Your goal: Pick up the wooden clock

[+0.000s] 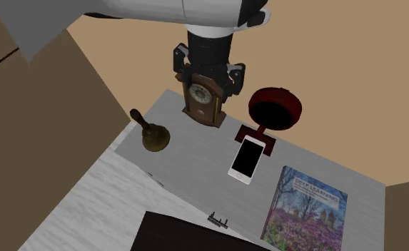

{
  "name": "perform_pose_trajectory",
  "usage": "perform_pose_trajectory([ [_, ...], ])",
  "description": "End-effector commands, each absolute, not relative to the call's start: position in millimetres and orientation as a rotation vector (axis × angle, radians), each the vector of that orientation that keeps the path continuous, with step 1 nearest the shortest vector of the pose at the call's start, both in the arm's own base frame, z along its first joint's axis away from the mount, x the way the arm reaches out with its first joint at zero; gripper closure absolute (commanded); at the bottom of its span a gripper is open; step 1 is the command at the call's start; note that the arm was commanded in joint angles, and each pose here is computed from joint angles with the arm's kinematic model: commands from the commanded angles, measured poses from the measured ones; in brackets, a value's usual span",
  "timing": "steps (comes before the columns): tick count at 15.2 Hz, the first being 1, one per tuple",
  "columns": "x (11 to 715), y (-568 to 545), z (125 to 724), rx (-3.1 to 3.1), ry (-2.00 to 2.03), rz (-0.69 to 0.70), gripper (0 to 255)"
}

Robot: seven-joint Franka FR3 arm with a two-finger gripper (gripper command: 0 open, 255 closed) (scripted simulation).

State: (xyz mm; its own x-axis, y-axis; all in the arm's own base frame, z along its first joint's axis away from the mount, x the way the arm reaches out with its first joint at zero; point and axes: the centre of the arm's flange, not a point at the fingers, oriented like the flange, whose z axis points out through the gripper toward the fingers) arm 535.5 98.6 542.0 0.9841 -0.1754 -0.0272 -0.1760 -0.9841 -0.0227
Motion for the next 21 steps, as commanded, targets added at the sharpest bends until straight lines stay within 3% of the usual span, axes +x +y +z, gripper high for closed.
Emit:
perform_pose_trajectory([
  [1,560,110,537,-3.102,0.29,0.032,0],
  [10,664,148,524,-3.092,0.349,0.001,0],
  [19,664,148,484,-3.092,0.349,0.001,0],
  [20,663,148,483,-3.092,0.349,0.001,255],
  [21,663,148,483,-3.092,0.349,0.001,255],
])
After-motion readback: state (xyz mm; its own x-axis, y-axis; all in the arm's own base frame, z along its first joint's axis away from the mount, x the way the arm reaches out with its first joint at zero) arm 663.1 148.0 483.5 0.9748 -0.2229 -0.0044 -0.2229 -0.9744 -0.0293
